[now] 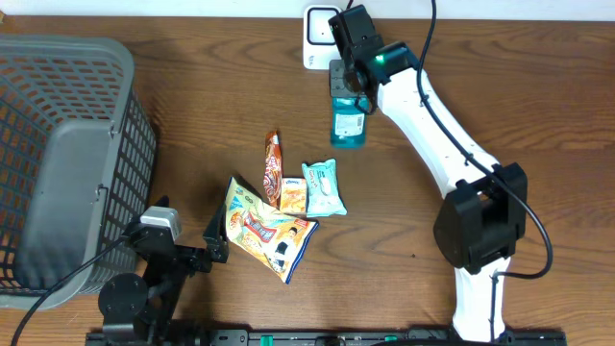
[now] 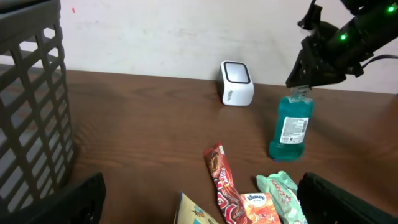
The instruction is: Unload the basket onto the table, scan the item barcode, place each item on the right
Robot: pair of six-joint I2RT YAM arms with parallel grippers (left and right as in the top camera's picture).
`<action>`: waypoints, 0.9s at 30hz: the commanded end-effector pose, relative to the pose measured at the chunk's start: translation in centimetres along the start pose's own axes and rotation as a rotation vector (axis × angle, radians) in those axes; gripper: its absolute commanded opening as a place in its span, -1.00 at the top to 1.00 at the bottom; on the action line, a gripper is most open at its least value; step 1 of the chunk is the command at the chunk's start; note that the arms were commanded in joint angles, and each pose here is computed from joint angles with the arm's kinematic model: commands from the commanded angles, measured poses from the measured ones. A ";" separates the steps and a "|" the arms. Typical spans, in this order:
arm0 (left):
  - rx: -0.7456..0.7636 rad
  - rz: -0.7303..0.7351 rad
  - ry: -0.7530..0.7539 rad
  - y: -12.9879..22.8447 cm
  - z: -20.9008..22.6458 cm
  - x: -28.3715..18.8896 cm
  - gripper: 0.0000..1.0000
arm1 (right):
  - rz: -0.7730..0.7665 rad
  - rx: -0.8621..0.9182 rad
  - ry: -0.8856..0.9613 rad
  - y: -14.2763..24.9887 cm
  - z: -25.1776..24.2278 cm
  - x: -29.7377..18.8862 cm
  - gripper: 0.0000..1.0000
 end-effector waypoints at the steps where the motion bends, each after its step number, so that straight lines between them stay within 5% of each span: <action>1: 0.015 0.012 0.016 0.3 -0.2 0.1 -0.96 | -0.120 0.026 0.023 -2.3 -0.2 -4.4 0.98; 14: 0.015 0.012 0.016 0.3 -0.2 0.1 -0.96 | -0.109 0.001 0.041 -1.4 1.1 -4.4 0.97; 27: 0.015 0.012 0.016 0.3 -0.2 0.1 -0.95 | -0.066 0.175 0.090 1.0 0.9 -2.6 0.98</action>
Point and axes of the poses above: each gripper's point midway between its finger pads, its own x axis out along the fingers, its own z axis along the line the jaws close on, y = z × x, the point moved 4 cm from there along -x, back along the fingers, and after that the axes turned 5 degrees about -x, right-handed, at the moved point
